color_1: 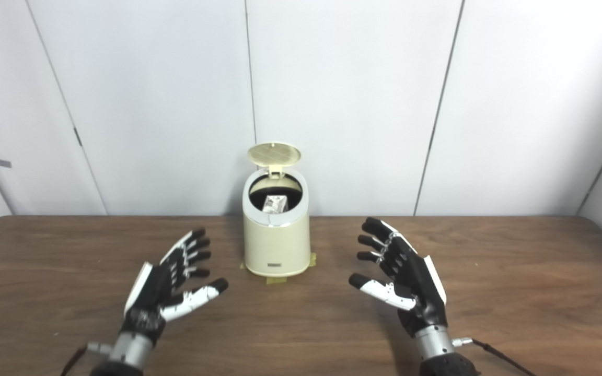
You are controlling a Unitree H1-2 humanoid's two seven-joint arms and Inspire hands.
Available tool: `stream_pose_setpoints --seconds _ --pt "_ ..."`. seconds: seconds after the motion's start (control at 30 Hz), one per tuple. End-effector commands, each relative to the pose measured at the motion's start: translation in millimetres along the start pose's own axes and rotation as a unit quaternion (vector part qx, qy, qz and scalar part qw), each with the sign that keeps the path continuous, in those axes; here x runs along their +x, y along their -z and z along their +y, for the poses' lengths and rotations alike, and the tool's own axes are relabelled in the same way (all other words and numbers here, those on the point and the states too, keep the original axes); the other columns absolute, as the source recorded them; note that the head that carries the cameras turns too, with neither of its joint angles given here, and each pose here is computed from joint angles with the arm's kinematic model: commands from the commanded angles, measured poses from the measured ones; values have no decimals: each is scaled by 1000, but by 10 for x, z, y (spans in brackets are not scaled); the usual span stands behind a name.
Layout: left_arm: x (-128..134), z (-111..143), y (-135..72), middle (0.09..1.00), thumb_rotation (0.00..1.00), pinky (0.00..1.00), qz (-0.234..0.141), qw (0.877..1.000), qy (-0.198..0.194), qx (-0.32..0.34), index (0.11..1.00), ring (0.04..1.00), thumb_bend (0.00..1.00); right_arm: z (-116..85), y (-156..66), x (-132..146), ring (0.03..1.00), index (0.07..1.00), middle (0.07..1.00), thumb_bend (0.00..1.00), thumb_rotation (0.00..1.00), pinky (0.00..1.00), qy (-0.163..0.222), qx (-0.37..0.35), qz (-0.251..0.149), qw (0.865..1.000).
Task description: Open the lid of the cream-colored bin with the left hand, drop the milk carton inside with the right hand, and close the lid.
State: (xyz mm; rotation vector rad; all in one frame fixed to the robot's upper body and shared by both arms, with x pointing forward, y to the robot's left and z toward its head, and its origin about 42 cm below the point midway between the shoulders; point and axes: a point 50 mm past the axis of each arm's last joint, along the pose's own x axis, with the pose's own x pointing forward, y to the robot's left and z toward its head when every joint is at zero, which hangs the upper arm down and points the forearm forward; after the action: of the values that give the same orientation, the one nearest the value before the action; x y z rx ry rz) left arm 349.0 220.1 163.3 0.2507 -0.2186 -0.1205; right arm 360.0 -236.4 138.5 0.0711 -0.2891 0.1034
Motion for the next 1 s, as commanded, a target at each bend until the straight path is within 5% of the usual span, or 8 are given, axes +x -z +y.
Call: stream_pose_setpoints --seconds 0.0,0.43,0.7,0.97 --pt "355 108 -462 922 302 757 -74 997 9 18 945 892 894 -1 -180 138 796 815 833 826 266 679 -4 -3 -37 999" --pt "1228 42 -1268 990 273 834 -123 989 52 72 1000 972 946 56 -186 140 731 788 796 807 258 609 -1 -35 -33 999" --pt "1553 -168 -1484 1000 364 991 -133 974 68 172 1000 1000 1000 51 -163 155 719 782 786 786 241 605 0 -29 -35 999" --pt "1767 -119 -1550 1000 351 935 -130 951 82 267 980 1000 986 125 -197 153 693 752 753 782 227 596 -1 -30 -31 999"
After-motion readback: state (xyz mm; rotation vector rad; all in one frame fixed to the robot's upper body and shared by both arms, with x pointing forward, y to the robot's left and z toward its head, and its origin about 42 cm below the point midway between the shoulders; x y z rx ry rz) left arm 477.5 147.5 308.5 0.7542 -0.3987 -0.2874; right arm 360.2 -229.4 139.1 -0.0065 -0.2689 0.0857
